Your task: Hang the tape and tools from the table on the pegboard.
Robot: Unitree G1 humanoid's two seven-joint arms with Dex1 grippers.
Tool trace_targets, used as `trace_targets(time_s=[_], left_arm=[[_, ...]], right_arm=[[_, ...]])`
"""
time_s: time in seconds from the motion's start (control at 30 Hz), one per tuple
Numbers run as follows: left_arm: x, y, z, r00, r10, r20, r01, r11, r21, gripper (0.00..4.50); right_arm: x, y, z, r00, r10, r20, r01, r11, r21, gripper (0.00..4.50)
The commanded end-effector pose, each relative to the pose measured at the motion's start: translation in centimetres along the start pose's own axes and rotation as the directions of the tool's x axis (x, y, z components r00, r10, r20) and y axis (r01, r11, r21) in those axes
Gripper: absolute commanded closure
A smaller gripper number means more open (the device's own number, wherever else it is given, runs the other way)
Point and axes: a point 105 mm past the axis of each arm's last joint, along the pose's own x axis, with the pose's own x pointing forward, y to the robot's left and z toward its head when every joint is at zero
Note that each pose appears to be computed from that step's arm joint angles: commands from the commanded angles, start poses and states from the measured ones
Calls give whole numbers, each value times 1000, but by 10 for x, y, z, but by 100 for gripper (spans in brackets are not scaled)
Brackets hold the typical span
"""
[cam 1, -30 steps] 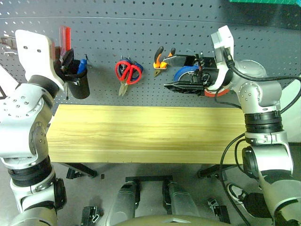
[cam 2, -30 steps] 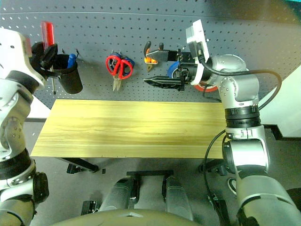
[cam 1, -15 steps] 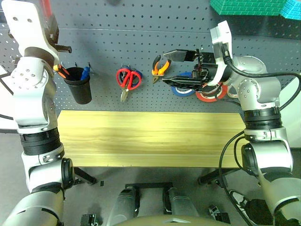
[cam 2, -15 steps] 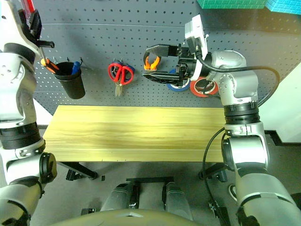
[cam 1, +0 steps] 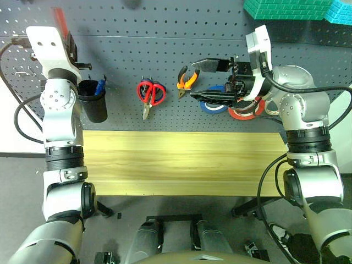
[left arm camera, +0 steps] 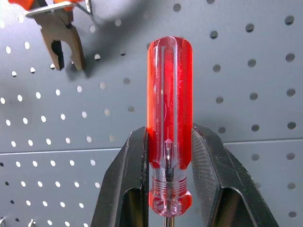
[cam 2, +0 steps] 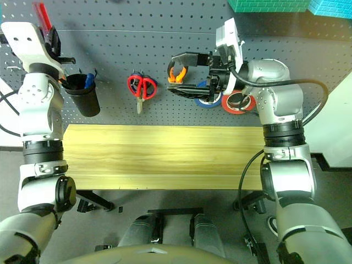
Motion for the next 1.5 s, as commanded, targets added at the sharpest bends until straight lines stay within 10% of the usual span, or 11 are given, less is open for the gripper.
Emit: trace_targets(time_s=[0.03,0.17,0.53,0.87,1.13,1.3,1.5], left_arm=[[-10,-3,-19,999,-27,-40,28,999,31,362],[-20,-2,-38,993,-29,-114,34,999,40,362],[-26,1,-17,994,-86,-63,88,996,26,11],[-78,-36,23,835,-550,-34,545,833,-94,4],[-137,-49,10,490,-865,-107,817,498,-291,4],[-171,-53,-21,311,-940,-142,863,342,-371,4],[-181,-55,-81,309,-918,-249,873,378,-310,4]], right_arm=[[-3,1,9,1000,-12,-12,11,998,-64,0],[-4,1,10,1000,-17,-8,16,998,-64,0],[-5,-1,12,1000,-30,-2,30,997,-71,0],[-16,-5,7,998,-60,-10,59,998,-33,0],[-27,7,-23,996,-33,-83,42,994,99,0],[-22,26,-51,992,21,-127,6,979,206,0],[-30,41,-97,958,35,-285,29,976,217,0]])
